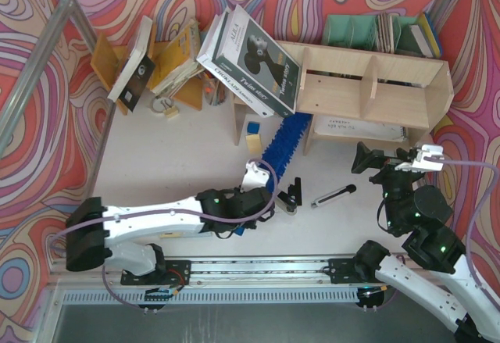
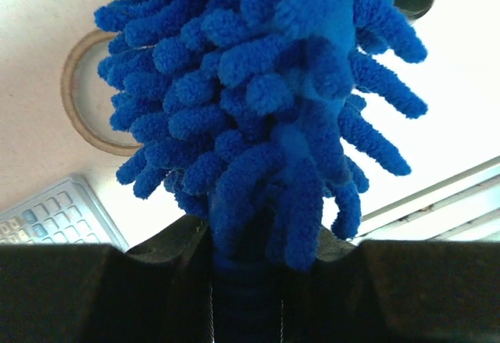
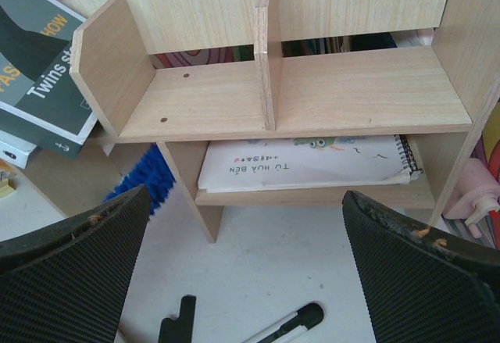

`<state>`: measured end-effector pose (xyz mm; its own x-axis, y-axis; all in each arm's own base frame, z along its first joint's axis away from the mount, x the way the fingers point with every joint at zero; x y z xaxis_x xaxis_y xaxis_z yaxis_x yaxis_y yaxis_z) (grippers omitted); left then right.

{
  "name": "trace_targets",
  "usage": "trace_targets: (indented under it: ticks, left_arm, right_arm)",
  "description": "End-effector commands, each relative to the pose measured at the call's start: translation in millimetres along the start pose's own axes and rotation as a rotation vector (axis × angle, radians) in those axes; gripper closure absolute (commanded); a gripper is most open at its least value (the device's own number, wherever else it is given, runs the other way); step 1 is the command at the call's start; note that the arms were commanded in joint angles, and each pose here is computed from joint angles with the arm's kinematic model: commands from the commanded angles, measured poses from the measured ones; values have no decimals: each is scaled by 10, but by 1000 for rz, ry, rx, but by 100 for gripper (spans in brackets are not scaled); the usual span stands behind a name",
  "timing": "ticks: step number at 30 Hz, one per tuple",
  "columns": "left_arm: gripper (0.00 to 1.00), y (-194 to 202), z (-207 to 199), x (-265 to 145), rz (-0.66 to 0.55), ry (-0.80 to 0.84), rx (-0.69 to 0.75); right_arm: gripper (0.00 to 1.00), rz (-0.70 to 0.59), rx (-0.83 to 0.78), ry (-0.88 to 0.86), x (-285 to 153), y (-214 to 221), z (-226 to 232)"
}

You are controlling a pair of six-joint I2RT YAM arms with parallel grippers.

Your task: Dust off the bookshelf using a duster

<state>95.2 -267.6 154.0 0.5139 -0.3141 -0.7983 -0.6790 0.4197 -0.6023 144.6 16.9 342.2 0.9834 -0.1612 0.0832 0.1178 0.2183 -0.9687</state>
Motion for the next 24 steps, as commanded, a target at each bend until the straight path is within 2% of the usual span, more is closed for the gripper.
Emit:
trace_targets:
  ticks: [1,7,14,19,24]
  left_arm:
    - [100,-278,90,-305,-177,19,-54]
    - [100,-292,140,-374,-201,17,-64]
    - [100,-180,-63,-119,-77,54,-2]
    - [100,-53,-141,109,20,23,34]
    - [100,-56,-104,89,7,6,30]
  right_arm:
    - [1,-12,12,-1,-23,-18,-20]
    - [1,-11,11,-2,-18,-20,-14]
    - [1,-9,10,-2,-17,-13,-14]
    - [1,-9,9,-1,-19,-12,-17]
    - [1,-9,10,-1,-21,-11,-20]
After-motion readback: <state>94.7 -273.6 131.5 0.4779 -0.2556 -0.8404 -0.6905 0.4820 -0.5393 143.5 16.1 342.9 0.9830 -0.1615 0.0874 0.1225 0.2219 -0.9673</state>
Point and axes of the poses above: each gripper's point midway between its finger pads, its own x axis out along the fingers, its own z axis along the line the jaws close on, y = z × x, the point moved 7 cm from there along -x, back along the fingers, and after that the axes turned 5 degrees about x, right-handed, at the moved point
